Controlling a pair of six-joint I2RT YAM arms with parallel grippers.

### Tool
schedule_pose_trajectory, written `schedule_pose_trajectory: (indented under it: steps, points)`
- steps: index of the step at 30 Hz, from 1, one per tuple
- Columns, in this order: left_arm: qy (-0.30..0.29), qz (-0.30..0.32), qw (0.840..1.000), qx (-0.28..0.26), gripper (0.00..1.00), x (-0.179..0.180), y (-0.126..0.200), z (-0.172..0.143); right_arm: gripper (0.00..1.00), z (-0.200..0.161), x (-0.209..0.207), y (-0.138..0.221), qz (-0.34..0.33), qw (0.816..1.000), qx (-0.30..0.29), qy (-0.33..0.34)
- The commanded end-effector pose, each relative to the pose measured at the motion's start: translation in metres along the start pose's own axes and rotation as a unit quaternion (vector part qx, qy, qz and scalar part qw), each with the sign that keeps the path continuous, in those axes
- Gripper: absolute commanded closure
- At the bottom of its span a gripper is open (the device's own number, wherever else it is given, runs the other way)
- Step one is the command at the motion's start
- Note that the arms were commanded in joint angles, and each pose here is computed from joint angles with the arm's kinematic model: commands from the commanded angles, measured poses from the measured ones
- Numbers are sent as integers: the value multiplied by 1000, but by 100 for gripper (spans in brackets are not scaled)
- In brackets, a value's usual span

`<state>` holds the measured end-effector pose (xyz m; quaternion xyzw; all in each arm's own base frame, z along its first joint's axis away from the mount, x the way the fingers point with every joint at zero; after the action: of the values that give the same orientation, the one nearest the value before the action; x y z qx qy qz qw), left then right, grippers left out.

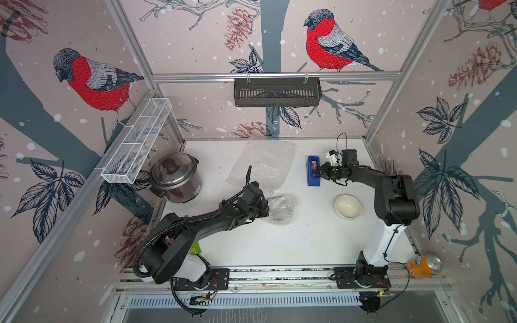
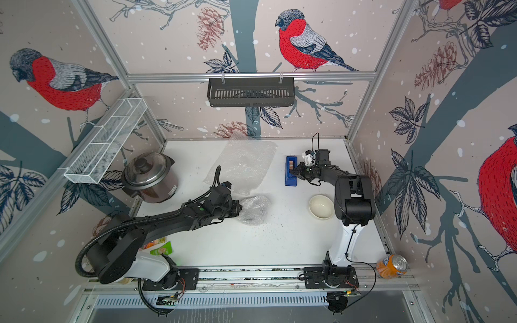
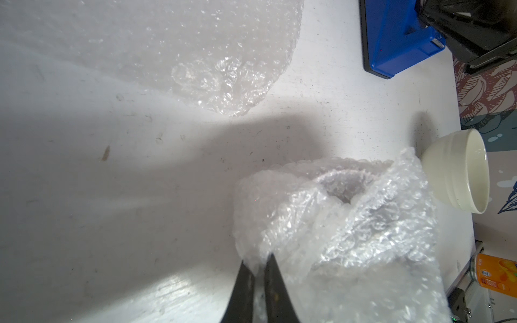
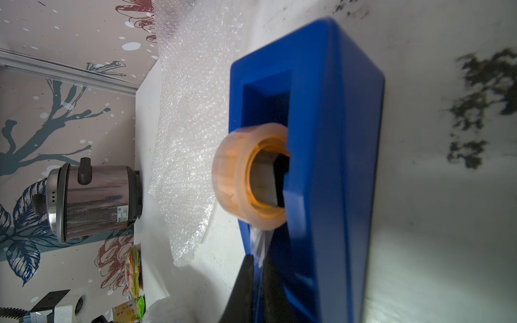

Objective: Wrap bowls in bubble wrap
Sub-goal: Tear off the tape using the Tape Cutter.

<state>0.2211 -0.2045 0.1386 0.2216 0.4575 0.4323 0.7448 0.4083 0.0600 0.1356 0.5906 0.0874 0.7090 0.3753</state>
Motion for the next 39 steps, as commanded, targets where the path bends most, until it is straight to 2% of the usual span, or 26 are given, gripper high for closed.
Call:
schedule_pose_trajectory:
  steps: [1,17,31,39]
  points:
    - [1,-7,1000,-9,100,-2,-1,2,96,3,6,5,8,1000,-7,-2]
    - [9,-3,1000,-4,100,1,-4,-1,100,1,35,19,59,998,-22,5]
    - [7,-3,1000,-2,100,-1,-6,2,100,-73,22,32,31,999,-32,-21]
    - [6,-2,1000,1,100,-2,-9,2,100,-83,15,34,15,999,-34,-21]
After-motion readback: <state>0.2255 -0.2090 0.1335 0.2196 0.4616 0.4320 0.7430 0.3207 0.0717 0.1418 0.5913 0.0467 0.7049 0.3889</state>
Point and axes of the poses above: each gripper's point midway between its finger pads, its own y axis back along the fingers, its own x axis along the line the jaws close on, z = x × y, the point moved 10 cm from there along y, back along the fingers, and after that the axes turned 4 degrees about -y, right-handed, at the moved point
